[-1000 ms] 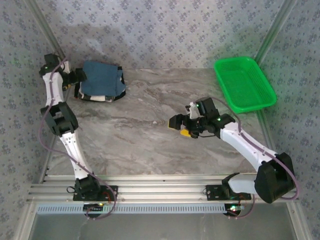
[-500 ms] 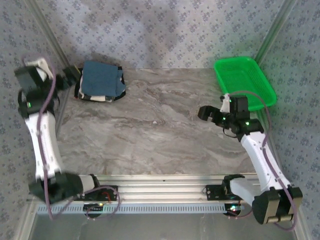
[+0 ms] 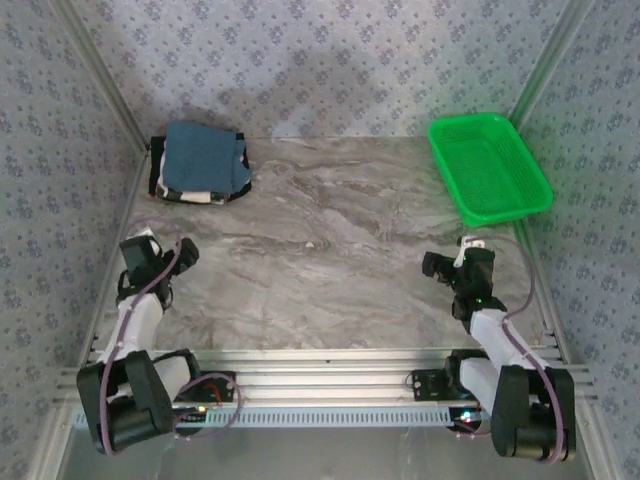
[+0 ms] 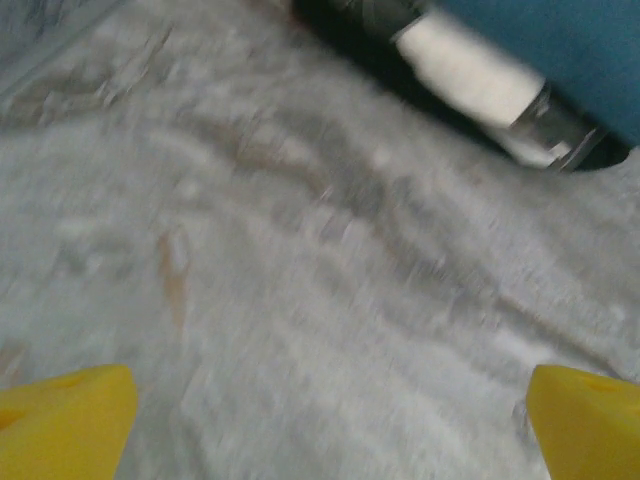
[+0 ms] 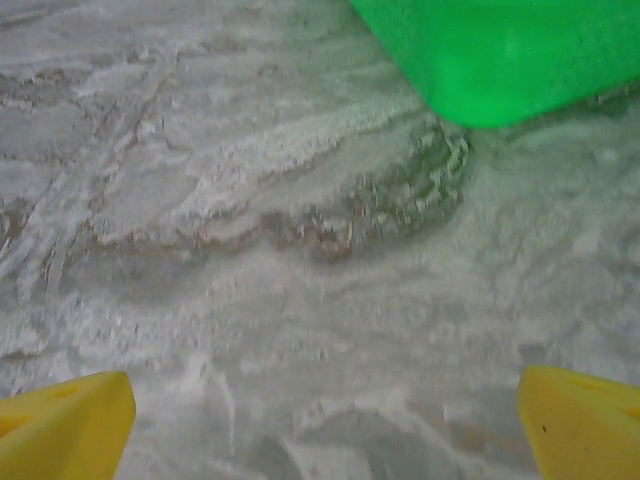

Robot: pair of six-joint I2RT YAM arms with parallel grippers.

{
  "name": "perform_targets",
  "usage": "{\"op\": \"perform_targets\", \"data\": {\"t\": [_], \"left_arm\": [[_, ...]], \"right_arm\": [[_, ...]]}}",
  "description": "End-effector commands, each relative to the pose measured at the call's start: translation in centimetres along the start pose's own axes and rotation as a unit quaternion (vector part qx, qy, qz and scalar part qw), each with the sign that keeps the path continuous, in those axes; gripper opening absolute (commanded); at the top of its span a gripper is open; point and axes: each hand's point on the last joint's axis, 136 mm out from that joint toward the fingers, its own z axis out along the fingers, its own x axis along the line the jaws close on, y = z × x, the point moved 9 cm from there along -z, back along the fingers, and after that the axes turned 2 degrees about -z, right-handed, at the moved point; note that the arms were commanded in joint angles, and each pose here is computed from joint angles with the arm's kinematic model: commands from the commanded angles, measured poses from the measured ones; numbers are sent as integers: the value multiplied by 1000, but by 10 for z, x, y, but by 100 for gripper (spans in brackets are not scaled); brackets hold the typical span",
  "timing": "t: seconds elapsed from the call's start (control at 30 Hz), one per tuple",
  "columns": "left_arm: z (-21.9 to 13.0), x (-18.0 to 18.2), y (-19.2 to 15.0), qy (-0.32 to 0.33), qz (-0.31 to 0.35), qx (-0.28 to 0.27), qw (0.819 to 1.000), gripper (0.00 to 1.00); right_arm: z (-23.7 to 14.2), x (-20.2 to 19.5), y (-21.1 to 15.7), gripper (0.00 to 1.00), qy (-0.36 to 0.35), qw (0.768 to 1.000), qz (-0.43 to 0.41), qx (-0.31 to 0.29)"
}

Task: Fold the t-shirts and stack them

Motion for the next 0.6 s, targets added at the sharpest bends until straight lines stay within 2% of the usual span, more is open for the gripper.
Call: {"op": "perform_targets", "data": {"t": [0.0, 0.13, 0.17, 0.23, 0.3, 0.33, 0.37, 0.4, 0.47, 0.5, 0.57], "left_arm": [[10, -11, 17, -1, 34, -118, 992, 100], [29, -17, 0, 7, 90, -126, 988, 100], [33, -19, 1, 7, 95, -126, 987, 100], [47, -26, -8, -12, 123, -113, 986, 100], [60, -37, -17, -28, 156, -119, 980, 100], [63, -36, -19, -18, 155, -86, 984, 100], [60, -37, -14, -16, 154, -85, 984, 100], [62, -37, -17, -19, 155, -108, 982, 100], [62, -37, -15, -12, 156, -83, 984, 100], [62, -38, -16, -14, 159, -97, 982, 100], [62, -39, -16, -12, 161, -84, 983, 100]], "right_arm": [[11, -2, 28, 100, 5, 994, -28, -105], [42, -2, 39, 100, 18, 994, -43, -99], [50, -3, 32, 100, 23, 995, -42, -87], [62, -2, 25, 100, 19, 994, -40, -103], [64, 0, 27, 100, 9, 997, -52, -62], [66, 5, 29, 100, 0, 995, -61, -80], [66, 6, 29, 100, -3, 995, -66, -73], [66, 6, 30, 100, -2, 996, -67, -65], [66, 8, 30, 100, -4, 995, -73, -70], [67, 10, 31, 100, -4, 995, -78, -64], [67, 12, 31, 100, 7, 995, -82, -62]]}}
